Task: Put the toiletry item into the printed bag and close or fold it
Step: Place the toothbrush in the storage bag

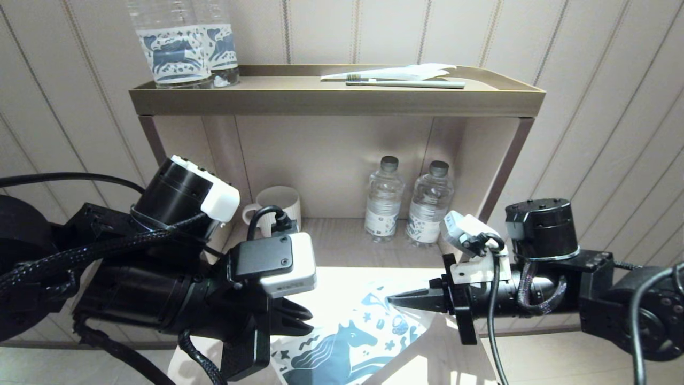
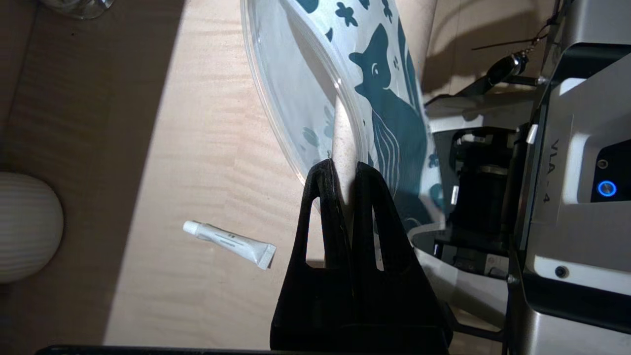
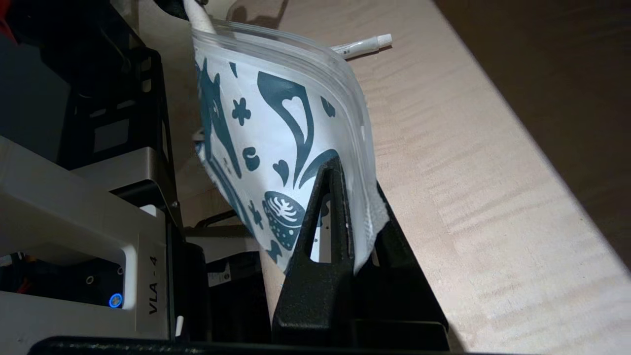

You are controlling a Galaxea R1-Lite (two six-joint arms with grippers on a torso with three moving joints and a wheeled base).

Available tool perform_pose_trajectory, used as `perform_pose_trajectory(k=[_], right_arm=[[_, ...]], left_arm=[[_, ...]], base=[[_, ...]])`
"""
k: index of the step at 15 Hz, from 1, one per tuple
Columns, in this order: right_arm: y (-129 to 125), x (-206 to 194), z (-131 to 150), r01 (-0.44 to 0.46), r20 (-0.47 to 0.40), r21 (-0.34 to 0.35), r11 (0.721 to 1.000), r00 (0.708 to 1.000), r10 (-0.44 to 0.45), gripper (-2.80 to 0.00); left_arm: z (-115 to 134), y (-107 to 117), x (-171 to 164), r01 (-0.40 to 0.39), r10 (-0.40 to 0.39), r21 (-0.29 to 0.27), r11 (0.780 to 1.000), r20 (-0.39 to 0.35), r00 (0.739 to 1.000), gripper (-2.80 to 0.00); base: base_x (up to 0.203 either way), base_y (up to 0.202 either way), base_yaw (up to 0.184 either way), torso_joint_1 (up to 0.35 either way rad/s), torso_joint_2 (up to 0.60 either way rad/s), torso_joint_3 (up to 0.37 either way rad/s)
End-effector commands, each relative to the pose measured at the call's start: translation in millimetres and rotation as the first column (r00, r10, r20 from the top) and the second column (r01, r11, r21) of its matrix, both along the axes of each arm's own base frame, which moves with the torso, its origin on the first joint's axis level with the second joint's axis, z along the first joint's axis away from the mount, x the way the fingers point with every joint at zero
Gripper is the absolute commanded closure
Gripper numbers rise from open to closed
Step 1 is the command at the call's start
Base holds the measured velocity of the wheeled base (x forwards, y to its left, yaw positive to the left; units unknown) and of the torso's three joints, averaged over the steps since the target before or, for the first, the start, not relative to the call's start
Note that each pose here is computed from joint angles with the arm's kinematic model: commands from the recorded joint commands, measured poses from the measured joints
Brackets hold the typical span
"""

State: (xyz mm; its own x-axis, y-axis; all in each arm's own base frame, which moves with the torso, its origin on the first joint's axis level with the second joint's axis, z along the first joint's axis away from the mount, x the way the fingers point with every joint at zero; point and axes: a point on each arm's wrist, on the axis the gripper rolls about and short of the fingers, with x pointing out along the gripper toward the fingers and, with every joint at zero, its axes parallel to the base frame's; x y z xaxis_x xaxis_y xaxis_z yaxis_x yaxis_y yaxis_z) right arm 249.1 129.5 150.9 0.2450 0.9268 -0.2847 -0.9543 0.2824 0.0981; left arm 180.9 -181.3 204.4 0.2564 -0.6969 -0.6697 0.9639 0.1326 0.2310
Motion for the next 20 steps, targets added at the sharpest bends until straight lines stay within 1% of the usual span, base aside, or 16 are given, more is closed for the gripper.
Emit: perform_pose_trajectory(k=[1, 3, 6, 9, 15, 18, 19, 20], right_arm=[[-0.3, -0.4, 4.0, -0.004, 0.015, 0.009, 1.000, 1.000, 0.004, 0.00], [0.2, 0.7, 6.8, -0.001, 0.024, 0.014, 1.000, 1.000, 0.000, 0.00], [0.3, 1.2, 7.8, 0.004, 0.028, 0.015, 1.000, 1.000, -0.004, 0.00], [0.3, 2.3, 8.6, 0.007, 0.031, 0.016, 1.000, 0.999, -0.008, 0.00], [0.2, 3.0, 9.5, 0.009, 0.030, 0.018, 1.000, 0.999, -0.010, 0.00], [0.8, 4.3, 9.4, 0.005, 0.019, 0.018, 1.000, 1.000, -0.005, 0.00], [0.9, 4.1, 9.8, 0.006, 0.002, 0.023, 1.000, 1.000, -0.006, 0.00], [2.0, 3.9, 10.8, 0.011, -0.029, 0.035, 0.999, 1.000, -0.010, 0.00]], left_arm=[[6.1, 2.9, 5.5, -0.028, 0.028, -0.012, 1.000, 0.024, 0.999, 0.00], [15.6, 3.9, 13.6, -0.059, 0.060, -0.033, 0.998, 0.051, 0.997, 0.00], [22.2, 1.3, 24.7, -0.081, 0.084, -0.048, 0.996, 0.070, 0.994, 0.00], [23.4, -3.2, 30.3, -0.081, 0.085, -0.052, 0.995, 0.075, 0.994, 0.00], [22.8, -4.2, 31.6, -0.081, 0.084, -0.050, 0.995, 0.073, 0.994, 0.00], [23.5, 0.7, 26.1, -0.090, 0.093, -0.034, 0.995, 0.070, 0.993, 0.00], [23.3, 3.2, 22.9, -0.089, 0.089, -0.018, 0.996, 0.049, 0.995, 0.00], [21.5, 5.9, 19.5, -0.086, 0.086, 0.012, 0.996, 0.015, 0.996, 0.00]], base=[[0.000, 0.000, 0.000, 0.000, 0.00, 0.000], [0.000, 0.000, 0.000, 0.000, 0.00, 0.000], [0.000, 0.000, 0.000, 0.000, 0.00, 0.000], [0.000, 0.000, 0.000, 0.000, 0.00, 0.000], [0.000, 0.000, 0.000, 0.000, 0.00, 0.000], [0.000, 0.000, 0.000, 0.000, 0.00, 0.000], [0.000, 0.000, 0.000, 0.000, 0.00, 0.000], [0.000, 0.000, 0.000, 0.000, 0.00, 0.000]])
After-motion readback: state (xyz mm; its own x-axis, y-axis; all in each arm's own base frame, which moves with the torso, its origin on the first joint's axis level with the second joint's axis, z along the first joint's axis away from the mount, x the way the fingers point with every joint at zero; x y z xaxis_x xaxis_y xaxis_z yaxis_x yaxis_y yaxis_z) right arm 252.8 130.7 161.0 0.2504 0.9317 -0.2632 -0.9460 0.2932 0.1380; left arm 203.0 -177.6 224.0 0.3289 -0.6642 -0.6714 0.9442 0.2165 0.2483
